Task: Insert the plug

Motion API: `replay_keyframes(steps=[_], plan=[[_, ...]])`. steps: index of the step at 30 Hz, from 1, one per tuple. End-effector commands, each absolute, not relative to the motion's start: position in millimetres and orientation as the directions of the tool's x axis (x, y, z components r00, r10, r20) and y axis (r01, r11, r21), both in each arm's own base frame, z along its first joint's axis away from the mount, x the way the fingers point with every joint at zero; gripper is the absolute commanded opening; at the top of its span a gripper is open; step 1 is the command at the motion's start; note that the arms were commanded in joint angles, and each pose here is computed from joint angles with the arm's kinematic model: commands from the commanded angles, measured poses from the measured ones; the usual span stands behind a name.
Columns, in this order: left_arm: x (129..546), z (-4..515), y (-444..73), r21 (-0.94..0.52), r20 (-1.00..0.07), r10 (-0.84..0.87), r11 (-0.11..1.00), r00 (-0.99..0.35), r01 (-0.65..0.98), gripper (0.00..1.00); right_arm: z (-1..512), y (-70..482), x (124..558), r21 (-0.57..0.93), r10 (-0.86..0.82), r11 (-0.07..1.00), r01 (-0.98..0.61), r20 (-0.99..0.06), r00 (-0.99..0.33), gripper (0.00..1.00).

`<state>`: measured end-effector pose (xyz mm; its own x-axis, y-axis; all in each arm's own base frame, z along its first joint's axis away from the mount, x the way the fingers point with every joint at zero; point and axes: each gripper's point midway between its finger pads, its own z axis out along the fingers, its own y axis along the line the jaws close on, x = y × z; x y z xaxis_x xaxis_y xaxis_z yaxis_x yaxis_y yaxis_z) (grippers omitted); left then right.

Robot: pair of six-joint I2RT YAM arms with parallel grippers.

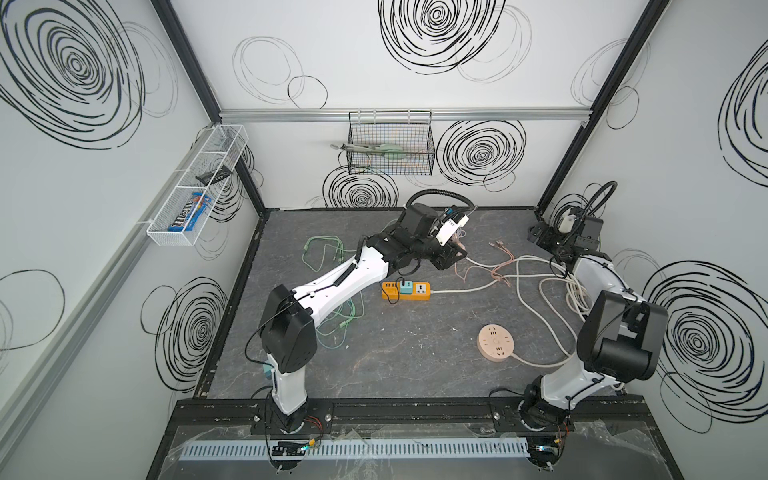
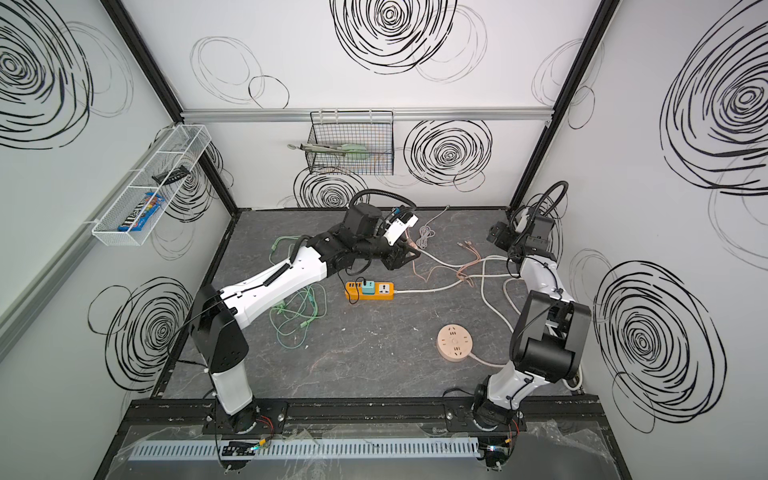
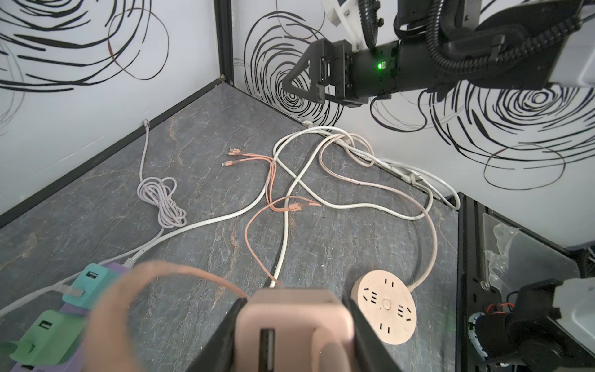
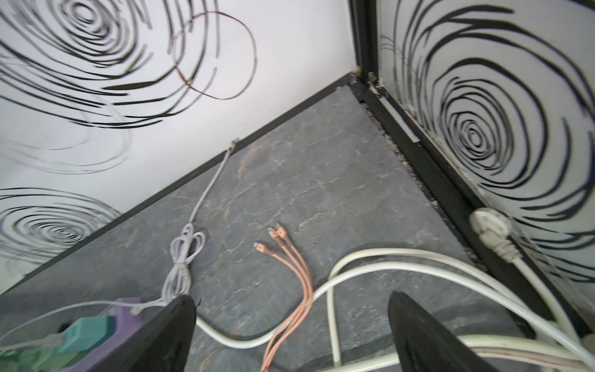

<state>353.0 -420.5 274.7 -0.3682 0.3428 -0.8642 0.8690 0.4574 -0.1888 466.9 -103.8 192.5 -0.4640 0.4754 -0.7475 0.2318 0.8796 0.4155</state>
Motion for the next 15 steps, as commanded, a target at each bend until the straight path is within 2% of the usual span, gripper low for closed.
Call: replay_keyframes(steps=[1,6,15], plan=[[347.7,294.9,-423.6,-0.121,-0.901,0.344,0.387,-0.265,0.914,0.0,209.7,-65.9,465.4,0.518,0.501,0.849,0.102,-0.73,-0.465,0.98],[335.0,292.0,-420.4,-0.045,-0.912,0.375,0.314,-0.167,0.948,0.0,223.1,-23.6,458.3,0.572,0.506,0.82,0.018,-0.71,-0.49,0.99],[316.2,281.3,-403.7,0.223,-0.9,0.414,0.175,0.134,0.959,0.0,255.4,40.9,419.1,0.591,0.437,0.791,-0.16,-0.728,-0.528,1.0]])
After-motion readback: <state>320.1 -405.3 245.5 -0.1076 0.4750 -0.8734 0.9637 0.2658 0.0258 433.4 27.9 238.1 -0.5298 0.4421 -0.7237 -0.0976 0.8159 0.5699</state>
